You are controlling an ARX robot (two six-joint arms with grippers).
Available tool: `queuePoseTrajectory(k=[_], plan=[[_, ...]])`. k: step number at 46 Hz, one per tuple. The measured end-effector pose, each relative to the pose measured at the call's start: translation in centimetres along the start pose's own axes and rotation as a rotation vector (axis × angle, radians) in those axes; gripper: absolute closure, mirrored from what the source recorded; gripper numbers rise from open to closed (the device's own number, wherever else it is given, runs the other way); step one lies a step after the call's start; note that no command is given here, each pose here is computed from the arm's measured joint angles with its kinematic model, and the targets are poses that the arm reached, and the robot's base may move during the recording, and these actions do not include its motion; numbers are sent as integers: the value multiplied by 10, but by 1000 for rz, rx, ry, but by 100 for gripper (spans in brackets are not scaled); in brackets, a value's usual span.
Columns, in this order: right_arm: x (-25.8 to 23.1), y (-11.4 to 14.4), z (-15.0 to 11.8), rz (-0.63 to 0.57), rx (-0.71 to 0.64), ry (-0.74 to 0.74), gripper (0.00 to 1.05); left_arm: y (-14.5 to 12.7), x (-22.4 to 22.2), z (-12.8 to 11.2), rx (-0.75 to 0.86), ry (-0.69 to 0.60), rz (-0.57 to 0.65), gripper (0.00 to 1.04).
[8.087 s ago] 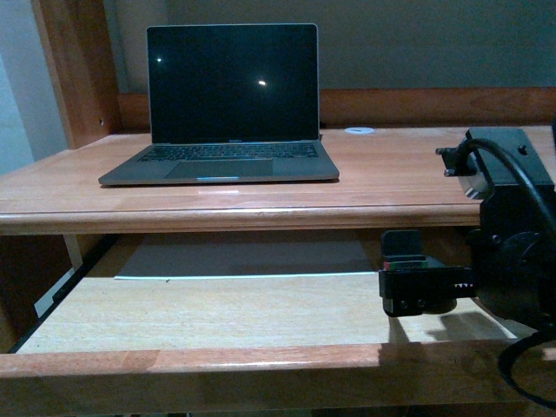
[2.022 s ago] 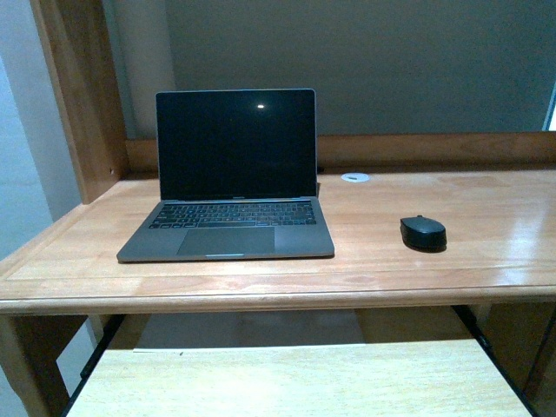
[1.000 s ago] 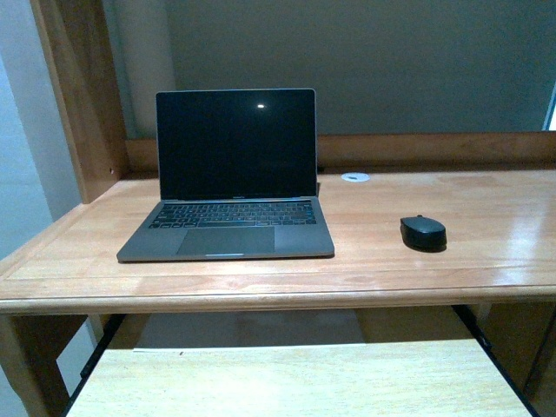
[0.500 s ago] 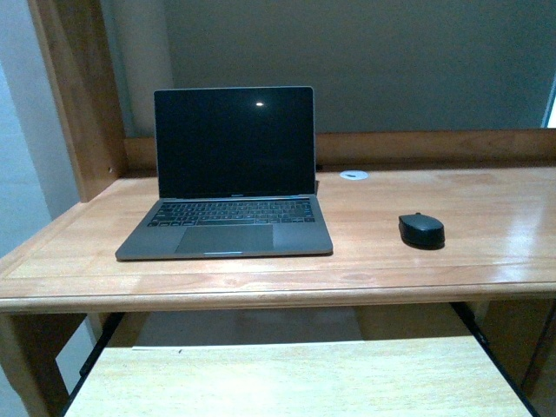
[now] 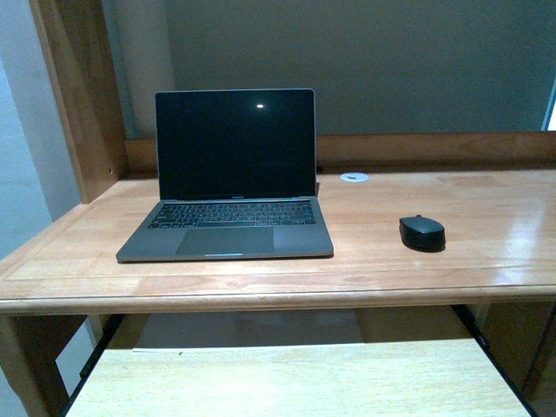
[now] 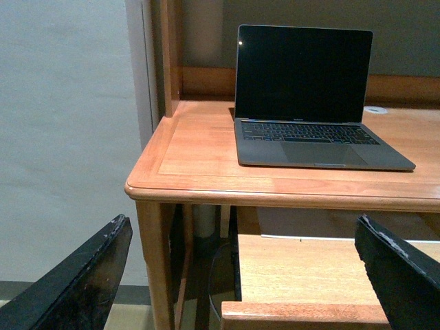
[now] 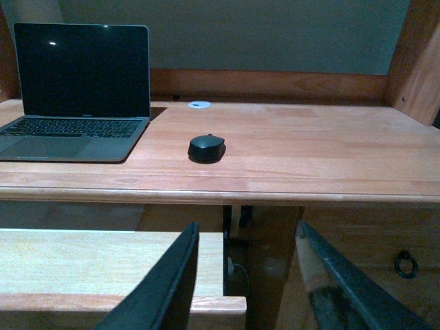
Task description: Place mouse
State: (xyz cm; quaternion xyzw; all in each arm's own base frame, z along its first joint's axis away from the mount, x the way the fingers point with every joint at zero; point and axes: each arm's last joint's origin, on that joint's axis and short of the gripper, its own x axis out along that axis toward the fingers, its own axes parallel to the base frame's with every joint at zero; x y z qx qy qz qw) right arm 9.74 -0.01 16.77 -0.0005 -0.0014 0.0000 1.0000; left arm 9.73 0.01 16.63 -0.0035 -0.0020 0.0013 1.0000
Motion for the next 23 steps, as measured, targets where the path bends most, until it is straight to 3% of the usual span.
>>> queuePoseTrajectory(k=[12,15,23], plan=[[0,0,0,0,0,0,9,0,0,0,0,0,0,7],[0,0,0,0,0,0,5,0,0,0,0,0,0,7],[0,0,0,0,0,0,7,0,0,0,0,0,0,7]])
